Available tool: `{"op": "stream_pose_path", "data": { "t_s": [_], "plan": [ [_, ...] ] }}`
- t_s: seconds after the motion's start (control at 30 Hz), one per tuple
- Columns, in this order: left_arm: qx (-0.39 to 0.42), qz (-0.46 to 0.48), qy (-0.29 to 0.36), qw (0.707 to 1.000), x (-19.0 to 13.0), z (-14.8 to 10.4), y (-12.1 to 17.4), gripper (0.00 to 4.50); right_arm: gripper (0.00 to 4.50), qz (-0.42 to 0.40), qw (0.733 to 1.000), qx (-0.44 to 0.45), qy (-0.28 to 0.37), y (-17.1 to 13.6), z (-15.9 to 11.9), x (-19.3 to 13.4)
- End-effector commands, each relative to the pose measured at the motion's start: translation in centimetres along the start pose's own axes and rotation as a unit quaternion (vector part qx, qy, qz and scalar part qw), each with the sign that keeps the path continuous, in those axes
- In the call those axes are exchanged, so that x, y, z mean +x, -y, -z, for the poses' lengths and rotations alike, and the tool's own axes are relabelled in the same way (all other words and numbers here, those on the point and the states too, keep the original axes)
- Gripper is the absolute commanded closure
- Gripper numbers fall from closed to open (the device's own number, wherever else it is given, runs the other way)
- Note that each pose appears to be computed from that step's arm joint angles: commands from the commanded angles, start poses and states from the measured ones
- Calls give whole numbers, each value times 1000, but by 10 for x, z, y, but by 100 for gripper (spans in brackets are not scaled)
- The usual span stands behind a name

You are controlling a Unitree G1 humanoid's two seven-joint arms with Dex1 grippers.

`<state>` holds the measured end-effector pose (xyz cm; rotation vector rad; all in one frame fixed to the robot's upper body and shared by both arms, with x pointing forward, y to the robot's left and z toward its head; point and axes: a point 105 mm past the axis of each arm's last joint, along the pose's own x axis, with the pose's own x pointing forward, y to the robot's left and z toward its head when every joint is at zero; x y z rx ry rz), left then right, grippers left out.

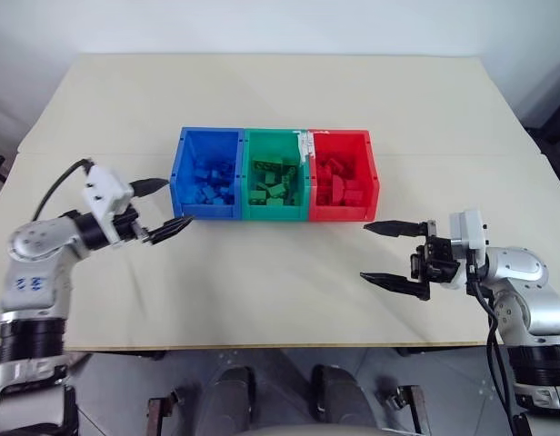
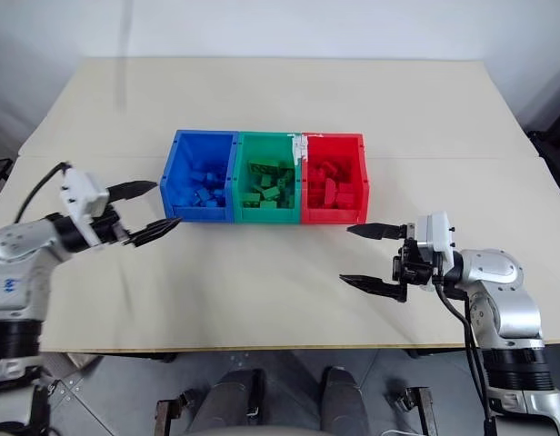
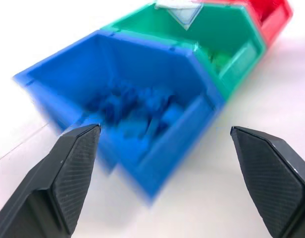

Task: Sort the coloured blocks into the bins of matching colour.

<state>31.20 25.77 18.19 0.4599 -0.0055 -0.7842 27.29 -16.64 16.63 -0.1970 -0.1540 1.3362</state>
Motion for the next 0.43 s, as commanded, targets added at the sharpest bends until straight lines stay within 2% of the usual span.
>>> {"op": "stream_pose_path", "data": {
  "t_s": [0.03,0.2,0.37,0.43],
  "plan": [
    [28,1,-31,999,-32,8,5,2,0,9,1000,-21,15,6,-10,-7],
    [3,4,-70,998,-55,29,29,2,0,26,1000,-9,3,10,1,-14],
    [-4,-23,-44,999,-47,27,34,2,0,52,998,-16,-5,17,8,-20],
    [-15,-37,-14,999,-42,18,35,2,0,69,997,-20,-2,21,4,-23]
  ]
}}
